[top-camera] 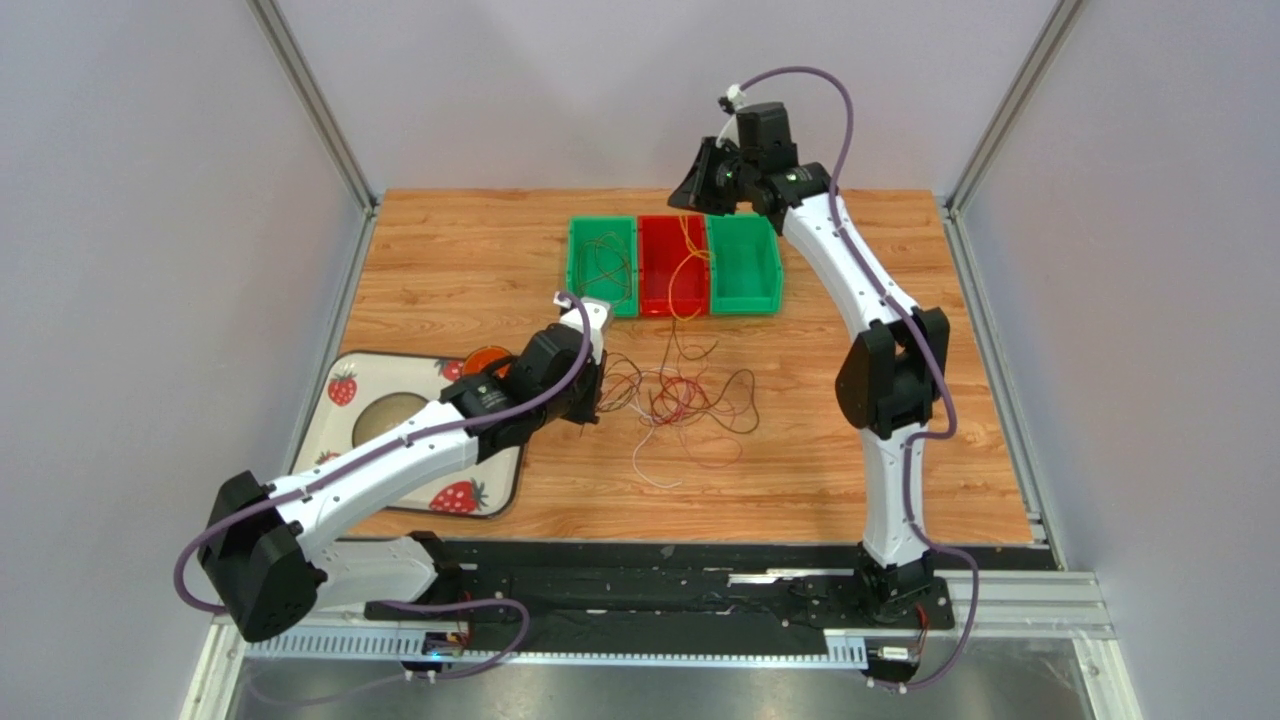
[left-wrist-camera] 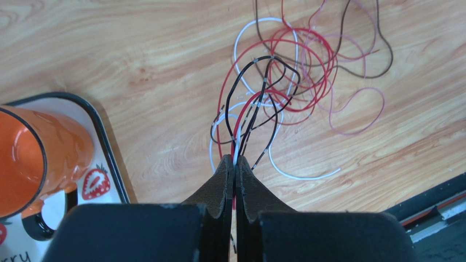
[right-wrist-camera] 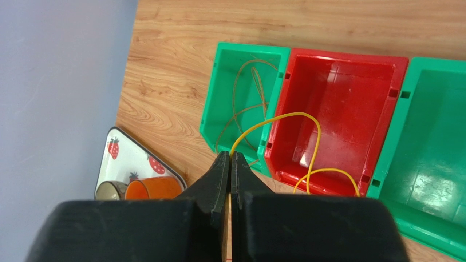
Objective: Untangle the cables
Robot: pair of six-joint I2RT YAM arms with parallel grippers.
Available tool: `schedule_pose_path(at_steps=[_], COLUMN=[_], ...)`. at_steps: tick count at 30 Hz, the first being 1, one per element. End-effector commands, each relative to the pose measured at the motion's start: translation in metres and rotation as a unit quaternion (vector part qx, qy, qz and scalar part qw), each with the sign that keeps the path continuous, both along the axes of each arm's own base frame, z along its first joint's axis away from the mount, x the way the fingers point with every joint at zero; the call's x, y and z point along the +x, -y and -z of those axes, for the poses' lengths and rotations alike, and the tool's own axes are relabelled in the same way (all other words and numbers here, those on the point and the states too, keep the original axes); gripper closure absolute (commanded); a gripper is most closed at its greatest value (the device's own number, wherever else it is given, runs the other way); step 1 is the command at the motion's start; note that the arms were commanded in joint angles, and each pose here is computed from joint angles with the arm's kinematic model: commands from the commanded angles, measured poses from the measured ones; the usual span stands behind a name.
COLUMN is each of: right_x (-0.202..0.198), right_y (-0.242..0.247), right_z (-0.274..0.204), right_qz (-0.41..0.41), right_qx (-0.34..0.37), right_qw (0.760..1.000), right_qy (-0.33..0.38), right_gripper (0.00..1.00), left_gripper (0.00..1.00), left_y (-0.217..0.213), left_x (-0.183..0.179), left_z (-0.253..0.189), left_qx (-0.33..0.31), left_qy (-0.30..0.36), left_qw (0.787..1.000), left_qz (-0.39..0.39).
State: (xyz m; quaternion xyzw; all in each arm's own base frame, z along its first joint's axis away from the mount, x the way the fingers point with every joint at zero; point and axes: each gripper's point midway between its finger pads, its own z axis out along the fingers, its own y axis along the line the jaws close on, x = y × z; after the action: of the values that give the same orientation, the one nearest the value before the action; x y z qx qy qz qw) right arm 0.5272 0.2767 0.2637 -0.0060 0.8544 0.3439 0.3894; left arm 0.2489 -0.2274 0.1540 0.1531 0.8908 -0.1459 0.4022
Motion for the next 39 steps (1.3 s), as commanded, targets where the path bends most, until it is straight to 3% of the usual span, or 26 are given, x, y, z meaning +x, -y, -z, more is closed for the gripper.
schedule_pose_path(at_steps=[1, 8, 14, 16, 22, 26, 29, 31, 32, 39], right_x=[0.010, 0.021, 0.041, 0.042, 0.030, 0.027, 0.031, 0.030, 0.032, 0.019], right_y=[-0.017, -0.038, -0.026, -0.026, -0.040, -0.045, -0.041, -0.039, -0.039, -0.052], right_z=[-0.011, 0.021, -0.025, -0.019, 0.057, 0.089, 0.099, 0.103, 0.096, 0.057], right_qz=[-0.015, -0.039, 0.001, 0.002, -0.020, -0.031, -0.027, -0.028, -0.029, -0.052], right_qx=[0.029, 0.027, 0.009, 0.010, 0.019, 0.005, -0.015, -0.030, -0.028, -0.009], right_qw=[0.999, 0.999, 0.996, 0.996, 1.000, 0.999, 0.999, 0.999, 0.999, 0.999], right_qy=[0.021, 0.007, 0.087, 0.085, 0.010, -0.019, -0.025, -0.031, -0.026, -0.002], right_gripper=[1.00, 1.00, 1.00, 1.00, 1.00, 1.00, 0.99, 0.88, 0.72, 0.46], left_gripper=[1.00, 1.00, 1.00, 1.00, 1.00, 1.00, 1.00, 1.00, 1.00, 1.00], left_y=[0.002, 0.006, 0.012, 0.014, 0.025, 0.019, 0.021, 0.024, 0.023, 0.022], left_x=[-0.009, -0.005, 0.014, 0.019, 0.043, 0.063, 0.063, 0.064, 0.063, 0.067], left_z=[-0.002, -0.017, -0.047, -0.070, -0.109, -0.096, -0.079, -0.077, -0.075, -0.069], left_qx=[-0.018, -0.009, 0.050, 0.064, 0.101, 0.138, 0.115, 0.095, 0.091, 0.040], left_qy=[-0.016, -0.013, -0.002, 0.000, 0.020, 0.025, 0.002, 0.005, 0.003, -0.020], left_qw=[1.000, 1.000, 0.998, 0.997, 0.993, 0.989, 0.992, 0.994, 0.994, 0.998], left_qz=[0.001, 0.012, 0.036, 0.041, 0.052, 0.046, 0.053, 0.057, 0.057, 0.050])
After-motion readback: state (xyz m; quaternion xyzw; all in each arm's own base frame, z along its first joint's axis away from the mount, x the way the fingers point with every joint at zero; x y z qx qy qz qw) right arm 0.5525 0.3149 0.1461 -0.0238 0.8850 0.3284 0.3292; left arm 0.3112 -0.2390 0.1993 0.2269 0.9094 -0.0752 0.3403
